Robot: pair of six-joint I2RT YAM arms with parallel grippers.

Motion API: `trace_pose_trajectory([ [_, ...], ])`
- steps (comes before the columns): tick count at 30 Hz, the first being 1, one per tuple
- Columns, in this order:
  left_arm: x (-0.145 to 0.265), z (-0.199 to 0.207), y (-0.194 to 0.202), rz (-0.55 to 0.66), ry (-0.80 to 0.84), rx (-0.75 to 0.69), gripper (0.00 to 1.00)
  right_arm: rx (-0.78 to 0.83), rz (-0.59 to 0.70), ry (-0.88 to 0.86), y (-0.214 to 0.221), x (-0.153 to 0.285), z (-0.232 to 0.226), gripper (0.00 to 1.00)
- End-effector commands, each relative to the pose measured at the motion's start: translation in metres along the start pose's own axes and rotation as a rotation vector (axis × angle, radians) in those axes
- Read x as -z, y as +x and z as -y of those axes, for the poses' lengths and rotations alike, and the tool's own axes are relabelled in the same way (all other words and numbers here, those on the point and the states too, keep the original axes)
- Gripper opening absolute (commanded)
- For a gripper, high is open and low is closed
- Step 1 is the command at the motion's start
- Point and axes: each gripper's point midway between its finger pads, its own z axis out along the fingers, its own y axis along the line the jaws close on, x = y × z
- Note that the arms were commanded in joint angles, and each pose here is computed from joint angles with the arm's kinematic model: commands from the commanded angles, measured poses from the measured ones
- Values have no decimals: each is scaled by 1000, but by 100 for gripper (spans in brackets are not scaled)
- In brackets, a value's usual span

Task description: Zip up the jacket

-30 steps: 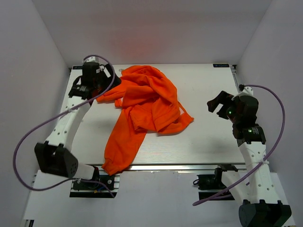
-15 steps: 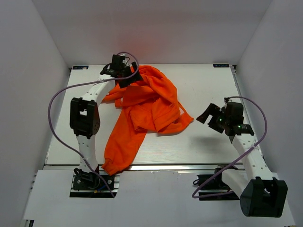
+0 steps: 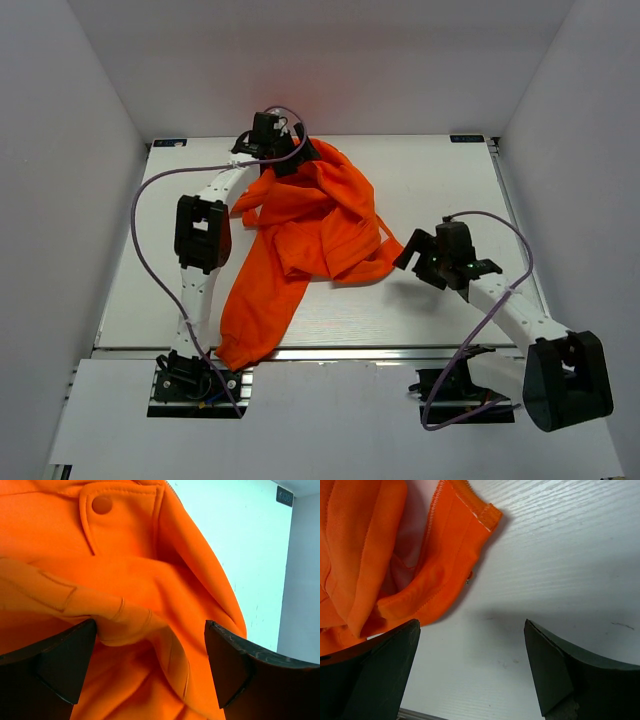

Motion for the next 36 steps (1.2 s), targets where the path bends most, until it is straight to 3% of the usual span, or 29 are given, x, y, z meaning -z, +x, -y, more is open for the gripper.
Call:
trace_pose_trajectory([
  [1, -7, 23, -11, 24, 74, 11, 98, -52, 112, -15, -18, -12, -17, 89],
  [2, -15, 20, -7, 11, 78, 23, 96, -54, 102, -14, -14, -18, -19, 89],
  [7, -25, 19, -2, 2, 100, 58, 18, -96, 120, 23, -19, -39, -21, 85],
  [9, -18, 23, -3, 8, 108, 54, 0, -107, 112, 71, -20, -49, -15, 80],
  [12, 7, 41, -19, 62, 137, 19, 0, -126, 106, 107, -24, -60, -15, 77],
  [17, 50, 58, -26, 120, 163, -17, 0, -136, 110, 133, -30, -81, -20, 63],
  [20, 81, 66, -33, 163, 156, -41, 0, -139, 117, 118, -42, -95, -32, 41],
  [21, 89, 67, -36, 176, 150, -46, 0, -130, 116, 114, -45, -98, -35, 26],
  [24, 118, 69, -52, 231, 133, -57, 0, -98, 200, 88, -78, -97, -54, 0],
  [29, 168, 92, -106, 320, 196, -87, 0, 133, 461, 121, -191, -58, -102, 0],
  [30, 176, 97, -114, 337, 203, -94, 0, 140, 569, 108, -236, -33, -126, 0],
  [33, 212, 118, -141, 408, 218, -133, 0, 236, 657, 155, -288, -2, -140, 0],
  [36, 251, 136, -153, 475, 231, -163, 0, 286, 793, 125, -350, 57, -172, 0],
])
